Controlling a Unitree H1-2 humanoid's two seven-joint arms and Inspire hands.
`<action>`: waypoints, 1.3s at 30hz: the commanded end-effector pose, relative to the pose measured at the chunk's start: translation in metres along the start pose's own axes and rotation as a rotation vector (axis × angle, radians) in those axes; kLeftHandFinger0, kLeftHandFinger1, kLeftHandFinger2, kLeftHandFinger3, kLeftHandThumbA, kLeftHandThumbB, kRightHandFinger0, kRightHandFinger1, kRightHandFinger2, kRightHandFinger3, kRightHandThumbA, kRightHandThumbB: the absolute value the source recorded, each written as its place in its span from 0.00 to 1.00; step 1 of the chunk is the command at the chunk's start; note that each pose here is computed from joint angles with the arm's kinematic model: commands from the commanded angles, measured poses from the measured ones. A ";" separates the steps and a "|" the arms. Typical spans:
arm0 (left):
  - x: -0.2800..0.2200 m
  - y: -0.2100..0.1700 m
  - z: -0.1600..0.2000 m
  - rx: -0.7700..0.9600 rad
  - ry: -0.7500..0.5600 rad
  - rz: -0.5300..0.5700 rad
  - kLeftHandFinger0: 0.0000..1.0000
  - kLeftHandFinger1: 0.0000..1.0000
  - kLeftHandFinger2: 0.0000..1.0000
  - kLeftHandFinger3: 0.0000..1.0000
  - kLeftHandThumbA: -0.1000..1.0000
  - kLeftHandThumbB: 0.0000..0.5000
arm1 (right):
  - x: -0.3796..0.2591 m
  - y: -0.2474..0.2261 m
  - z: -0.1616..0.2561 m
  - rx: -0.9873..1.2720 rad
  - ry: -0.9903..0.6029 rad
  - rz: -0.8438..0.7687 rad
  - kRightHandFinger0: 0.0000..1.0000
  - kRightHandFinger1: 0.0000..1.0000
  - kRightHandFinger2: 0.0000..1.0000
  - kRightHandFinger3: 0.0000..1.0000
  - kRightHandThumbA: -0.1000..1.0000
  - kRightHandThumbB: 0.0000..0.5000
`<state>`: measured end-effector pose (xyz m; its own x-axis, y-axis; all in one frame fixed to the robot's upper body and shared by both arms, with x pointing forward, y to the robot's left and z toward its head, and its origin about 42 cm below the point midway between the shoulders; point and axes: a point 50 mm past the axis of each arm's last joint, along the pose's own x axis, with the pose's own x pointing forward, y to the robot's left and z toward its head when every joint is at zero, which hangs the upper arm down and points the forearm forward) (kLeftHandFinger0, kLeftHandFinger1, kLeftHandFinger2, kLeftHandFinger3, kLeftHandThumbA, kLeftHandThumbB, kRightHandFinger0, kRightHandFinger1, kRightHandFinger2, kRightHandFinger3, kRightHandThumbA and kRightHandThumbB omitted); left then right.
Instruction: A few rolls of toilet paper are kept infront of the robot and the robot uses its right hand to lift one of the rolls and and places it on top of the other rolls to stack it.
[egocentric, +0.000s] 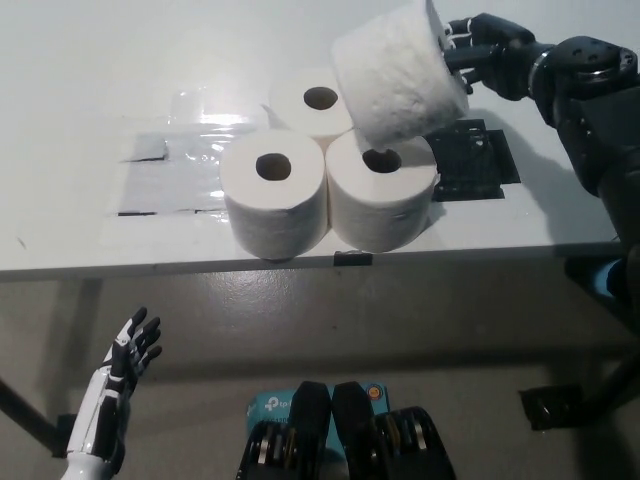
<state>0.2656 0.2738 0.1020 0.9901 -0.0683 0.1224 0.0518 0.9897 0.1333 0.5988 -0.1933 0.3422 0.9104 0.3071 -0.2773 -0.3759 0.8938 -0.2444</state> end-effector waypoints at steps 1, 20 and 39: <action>0.005 0.004 0.013 0.031 -0.048 -0.035 1.00 1.00 1.00 1.00 1.00 0.18 | -0.010 -0.009 0.067 -0.135 -0.144 -0.003 0.00 0.00 0.08 0.08 0.98 0.26; 0.006 0.002 0.015 0.034 -0.043 -0.046 1.00 1.00 1.00 1.00 1.00 0.13 | -0.004 0.010 0.074 -0.249 -0.124 0.005 0.00 0.00 0.19 0.06 1.00 0.17; 0.008 0.002 0.019 0.039 -0.050 -0.054 1.00 1.00 1.00 1.00 1.00 0.11 | 0.002 0.034 0.083 -0.368 -0.143 0.033 0.00 0.03 0.23 0.04 0.96 0.13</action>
<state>0.2673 0.2692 0.1063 0.9890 -0.0929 0.1147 0.0768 0.9875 0.1379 0.6001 -0.1582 0.3579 0.8961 0.3368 -0.2890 -0.4394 0.7650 -0.4708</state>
